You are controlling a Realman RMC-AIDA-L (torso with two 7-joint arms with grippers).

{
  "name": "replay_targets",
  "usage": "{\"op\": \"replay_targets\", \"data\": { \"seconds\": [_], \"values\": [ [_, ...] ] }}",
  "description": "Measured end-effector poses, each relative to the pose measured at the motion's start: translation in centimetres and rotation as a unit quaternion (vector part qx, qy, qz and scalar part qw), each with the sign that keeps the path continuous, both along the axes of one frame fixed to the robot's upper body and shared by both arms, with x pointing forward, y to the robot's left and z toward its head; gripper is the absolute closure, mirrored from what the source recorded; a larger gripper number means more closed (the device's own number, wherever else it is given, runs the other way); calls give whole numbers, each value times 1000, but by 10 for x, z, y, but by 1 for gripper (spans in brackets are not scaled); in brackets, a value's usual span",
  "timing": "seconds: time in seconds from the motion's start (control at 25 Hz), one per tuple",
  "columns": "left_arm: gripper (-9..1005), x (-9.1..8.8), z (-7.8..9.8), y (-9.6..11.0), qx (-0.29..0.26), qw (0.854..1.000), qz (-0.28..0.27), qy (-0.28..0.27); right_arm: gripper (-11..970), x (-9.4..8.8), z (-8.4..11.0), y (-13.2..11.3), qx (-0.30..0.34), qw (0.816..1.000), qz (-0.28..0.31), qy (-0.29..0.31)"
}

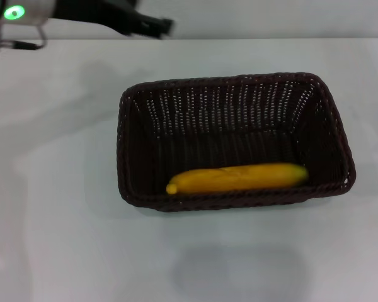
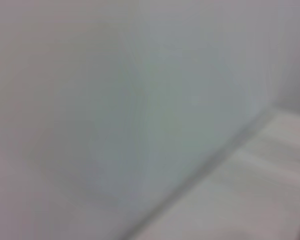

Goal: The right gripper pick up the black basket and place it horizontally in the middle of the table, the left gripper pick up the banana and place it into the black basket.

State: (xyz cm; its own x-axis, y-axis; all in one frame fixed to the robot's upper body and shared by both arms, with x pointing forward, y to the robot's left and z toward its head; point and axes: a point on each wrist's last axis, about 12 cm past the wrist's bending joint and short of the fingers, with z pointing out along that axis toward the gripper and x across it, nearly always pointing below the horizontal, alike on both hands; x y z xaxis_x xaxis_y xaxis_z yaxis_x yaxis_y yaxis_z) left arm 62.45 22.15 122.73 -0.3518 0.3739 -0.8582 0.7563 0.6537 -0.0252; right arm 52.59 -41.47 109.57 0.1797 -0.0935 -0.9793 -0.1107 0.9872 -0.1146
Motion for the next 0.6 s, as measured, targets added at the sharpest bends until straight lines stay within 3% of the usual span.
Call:
{"op": "replay_targets", "data": {
  "seconds": [0.12,0.36,0.56,0.6],
  "values": [
    [113,-9,-13,24,-44,996,57,-55,364,-2,2,-3,2,1000,-7,-7],
    [113,-40,-54,74,-146,972,134,-125,359,1,2,-5,12,1000,-16,-8],
    [113,-71,-102,103,-222,940,189,-177,356,2,0,-7,8,1000,-23,1],
    [113,-79,-114,109,-237,930,205,-191,312,1,0,-7,5,1000,-22,-1]
  ]
}}
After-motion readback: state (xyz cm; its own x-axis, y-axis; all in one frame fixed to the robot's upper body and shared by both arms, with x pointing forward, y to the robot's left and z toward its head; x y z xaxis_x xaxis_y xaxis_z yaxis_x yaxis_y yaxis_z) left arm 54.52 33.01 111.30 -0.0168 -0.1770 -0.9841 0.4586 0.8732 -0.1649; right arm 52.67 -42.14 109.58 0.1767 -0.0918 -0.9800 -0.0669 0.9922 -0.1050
